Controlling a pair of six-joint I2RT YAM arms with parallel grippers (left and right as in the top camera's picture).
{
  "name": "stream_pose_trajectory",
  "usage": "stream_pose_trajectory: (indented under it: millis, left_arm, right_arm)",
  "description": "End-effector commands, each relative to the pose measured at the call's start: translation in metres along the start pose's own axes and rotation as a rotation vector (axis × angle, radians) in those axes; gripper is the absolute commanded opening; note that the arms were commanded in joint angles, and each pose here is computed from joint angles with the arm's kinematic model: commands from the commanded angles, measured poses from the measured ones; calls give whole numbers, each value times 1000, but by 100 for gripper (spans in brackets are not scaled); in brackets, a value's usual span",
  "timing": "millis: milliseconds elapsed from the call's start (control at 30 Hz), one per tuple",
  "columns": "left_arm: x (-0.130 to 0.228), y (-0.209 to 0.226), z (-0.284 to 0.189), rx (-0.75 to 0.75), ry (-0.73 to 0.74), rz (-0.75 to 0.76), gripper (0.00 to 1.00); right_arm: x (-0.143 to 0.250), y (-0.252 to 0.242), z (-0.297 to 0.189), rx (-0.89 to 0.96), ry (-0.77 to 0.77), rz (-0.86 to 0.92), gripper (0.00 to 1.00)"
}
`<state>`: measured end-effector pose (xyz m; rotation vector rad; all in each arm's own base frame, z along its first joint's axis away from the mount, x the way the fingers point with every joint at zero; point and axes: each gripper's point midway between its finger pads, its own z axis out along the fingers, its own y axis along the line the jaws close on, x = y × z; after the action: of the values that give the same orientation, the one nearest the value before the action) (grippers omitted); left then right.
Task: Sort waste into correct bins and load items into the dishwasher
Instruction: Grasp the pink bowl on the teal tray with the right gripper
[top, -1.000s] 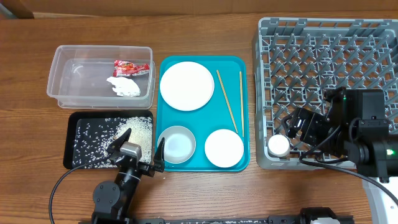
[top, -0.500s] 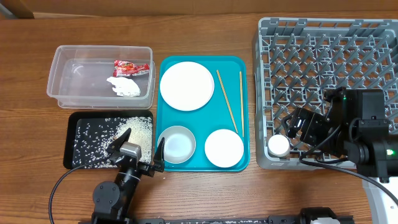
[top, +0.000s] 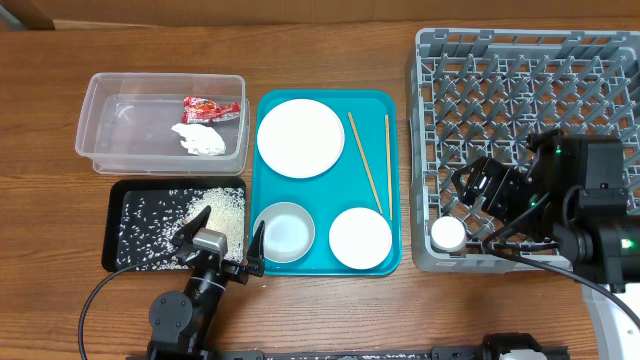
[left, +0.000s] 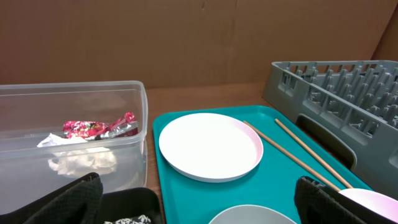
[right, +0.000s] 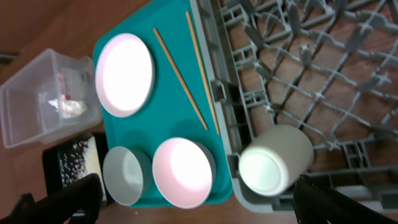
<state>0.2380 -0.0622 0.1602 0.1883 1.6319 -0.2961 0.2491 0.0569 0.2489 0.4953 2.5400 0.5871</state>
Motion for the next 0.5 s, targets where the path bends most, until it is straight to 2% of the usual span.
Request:
stream_pose_trajectory:
  millis: [0,100,200,233,333,367,467]
  left_arm:
    - [-1,0,0,5,-9,10,100]
    - [-1,0,0,5,-9,10,100]
    - [-1,0,0,5,-9,9,100]
    - [-1,0,0,5,-9,10,100]
    - [-1,0,0,5,-8,10,100]
    - [-1,0,0,5,-9,10,100]
    - [-1,0,0,5,-9,10,100]
  right_arm:
    - [-5,15,-7,-66,-15,-3,100]
    - [16,35,-6,-169,83,-103,100]
    - [46,43,0,-160,185,-209,99]
    - [56,45,4,-140,210,-249,91]
    - [81,45,21,-60,261,-317,75]
    - [93,44,32,-13,280,-334,72]
    - [116,40,57,66,317,-371,72]
